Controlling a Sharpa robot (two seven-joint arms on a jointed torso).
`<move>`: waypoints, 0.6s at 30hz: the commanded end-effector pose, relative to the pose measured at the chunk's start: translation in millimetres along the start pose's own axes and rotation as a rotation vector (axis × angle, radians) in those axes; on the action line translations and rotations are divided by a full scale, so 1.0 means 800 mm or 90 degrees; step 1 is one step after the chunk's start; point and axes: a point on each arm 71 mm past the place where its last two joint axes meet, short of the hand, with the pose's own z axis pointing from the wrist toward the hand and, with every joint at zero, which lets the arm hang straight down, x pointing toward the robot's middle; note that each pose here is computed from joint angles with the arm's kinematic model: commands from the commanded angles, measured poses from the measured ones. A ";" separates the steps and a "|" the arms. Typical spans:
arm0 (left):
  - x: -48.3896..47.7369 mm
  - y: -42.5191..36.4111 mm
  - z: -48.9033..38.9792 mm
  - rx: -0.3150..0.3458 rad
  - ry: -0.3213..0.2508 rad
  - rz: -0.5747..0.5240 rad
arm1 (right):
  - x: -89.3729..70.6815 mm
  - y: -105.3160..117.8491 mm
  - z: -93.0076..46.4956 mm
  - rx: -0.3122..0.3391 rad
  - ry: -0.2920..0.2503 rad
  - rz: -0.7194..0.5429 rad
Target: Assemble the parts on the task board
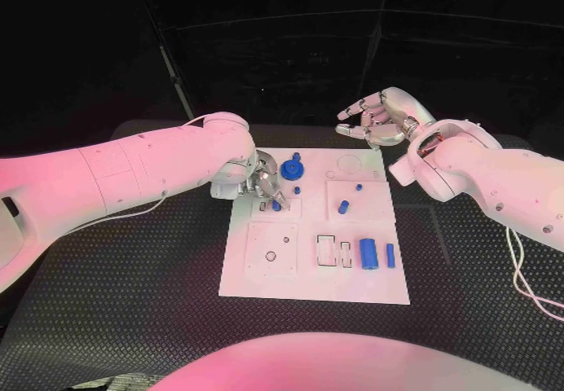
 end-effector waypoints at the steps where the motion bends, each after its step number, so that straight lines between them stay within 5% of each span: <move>1: 0.015 0.0021 0.006 -0.010 0.039 0.019 | 0.000 0.002 0.001 -0.006 0.003 0.000; 18: 0.013 0.0049 0.007 -0.014 0.034 0.014 | 0.000 0.002 0.001 -0.006 0.003 0.000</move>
